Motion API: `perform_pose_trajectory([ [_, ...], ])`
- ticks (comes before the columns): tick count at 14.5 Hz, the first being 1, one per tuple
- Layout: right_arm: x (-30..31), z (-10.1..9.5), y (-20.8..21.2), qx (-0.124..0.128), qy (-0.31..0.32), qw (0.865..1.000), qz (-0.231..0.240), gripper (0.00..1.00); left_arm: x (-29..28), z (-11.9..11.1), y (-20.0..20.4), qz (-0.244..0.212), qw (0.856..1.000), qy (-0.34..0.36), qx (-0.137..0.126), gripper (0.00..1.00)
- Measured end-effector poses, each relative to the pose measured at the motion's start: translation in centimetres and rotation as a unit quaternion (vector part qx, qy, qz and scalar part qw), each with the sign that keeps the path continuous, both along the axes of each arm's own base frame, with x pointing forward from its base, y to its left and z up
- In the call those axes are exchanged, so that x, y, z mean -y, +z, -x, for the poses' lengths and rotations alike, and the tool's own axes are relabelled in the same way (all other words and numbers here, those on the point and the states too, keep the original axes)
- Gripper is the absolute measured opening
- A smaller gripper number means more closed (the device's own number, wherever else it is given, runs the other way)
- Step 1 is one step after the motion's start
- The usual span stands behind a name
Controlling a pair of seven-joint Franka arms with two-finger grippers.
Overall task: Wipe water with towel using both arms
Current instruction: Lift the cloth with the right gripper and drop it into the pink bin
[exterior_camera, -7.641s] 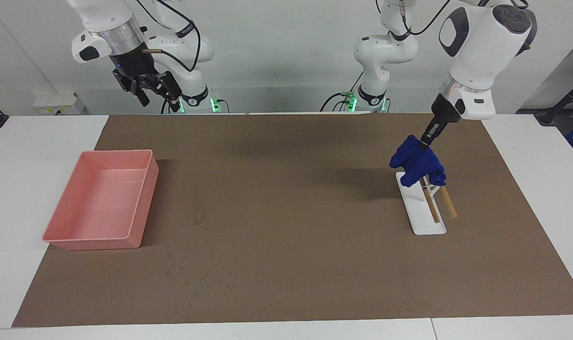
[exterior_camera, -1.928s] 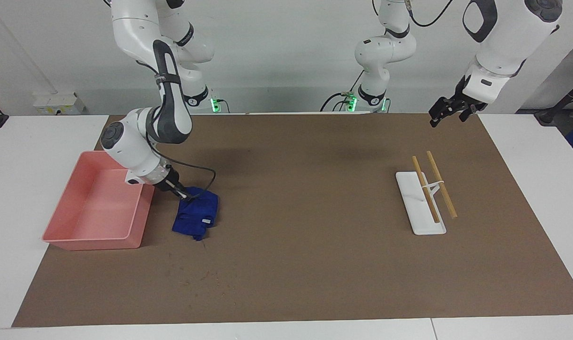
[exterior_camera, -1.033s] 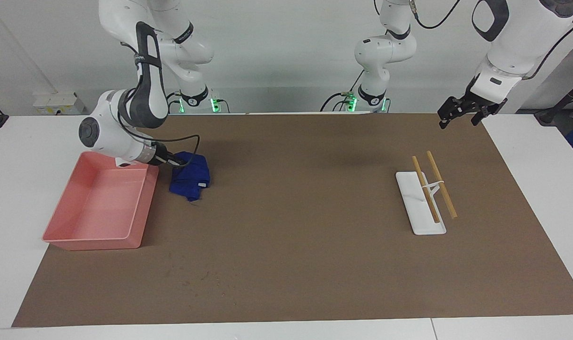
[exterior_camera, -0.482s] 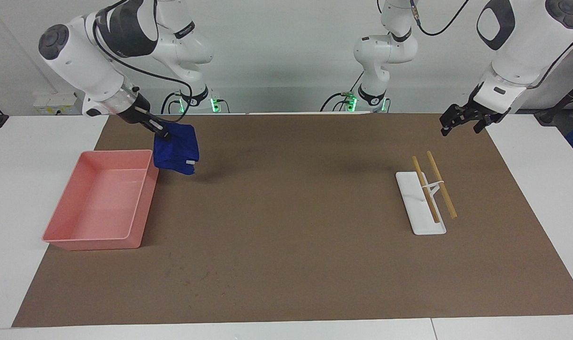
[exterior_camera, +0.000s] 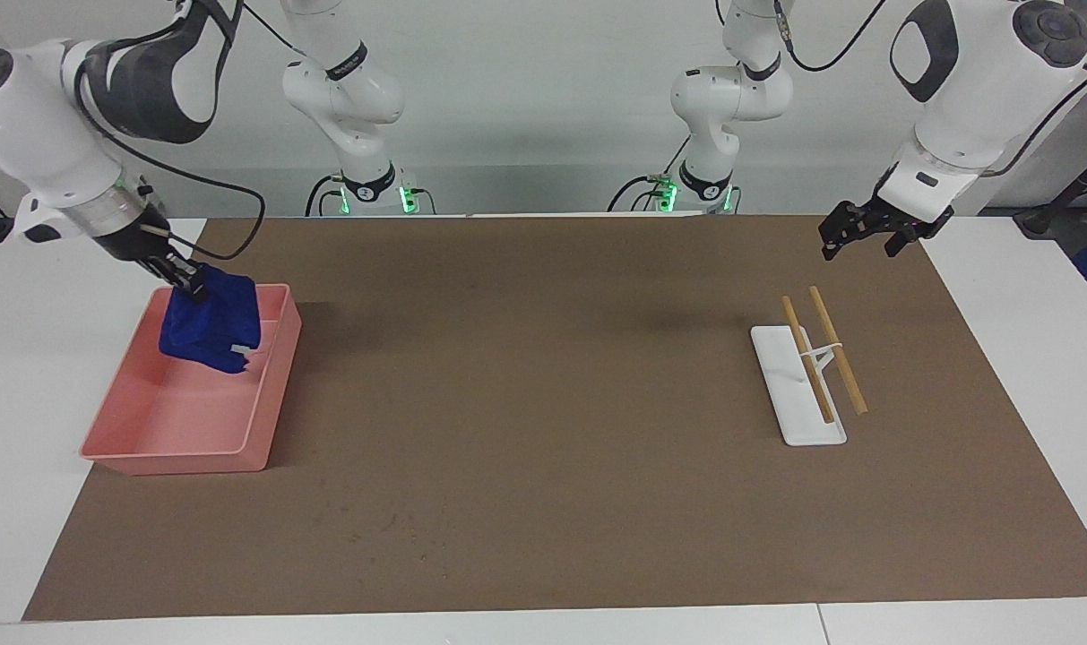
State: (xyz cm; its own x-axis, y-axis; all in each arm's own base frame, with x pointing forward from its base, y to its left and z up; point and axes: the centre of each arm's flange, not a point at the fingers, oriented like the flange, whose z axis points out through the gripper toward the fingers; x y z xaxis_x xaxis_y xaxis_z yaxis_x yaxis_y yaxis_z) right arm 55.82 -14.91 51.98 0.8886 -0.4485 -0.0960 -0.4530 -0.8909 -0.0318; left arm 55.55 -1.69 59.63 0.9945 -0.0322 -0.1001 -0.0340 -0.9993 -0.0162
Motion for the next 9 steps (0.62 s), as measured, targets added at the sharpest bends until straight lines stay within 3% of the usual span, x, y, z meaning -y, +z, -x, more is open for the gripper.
perform_pose_trajectory([
  [5, 4.4, 1.8, -8.0, -0.04, 0.042, 0.998, -0.025, 0.1, -0.2, 0.1, 0.3, 0.0, 1.0, 0.002, 0.002, 1.0],
  [9, 4.0, 2.5, -11.3, -0.031, 0.051, 0.998, -0.021, 0.1, -0.2, 0.1, 0.3, 0.0, 1.0, 0.003, 0.002, 1.0],
])
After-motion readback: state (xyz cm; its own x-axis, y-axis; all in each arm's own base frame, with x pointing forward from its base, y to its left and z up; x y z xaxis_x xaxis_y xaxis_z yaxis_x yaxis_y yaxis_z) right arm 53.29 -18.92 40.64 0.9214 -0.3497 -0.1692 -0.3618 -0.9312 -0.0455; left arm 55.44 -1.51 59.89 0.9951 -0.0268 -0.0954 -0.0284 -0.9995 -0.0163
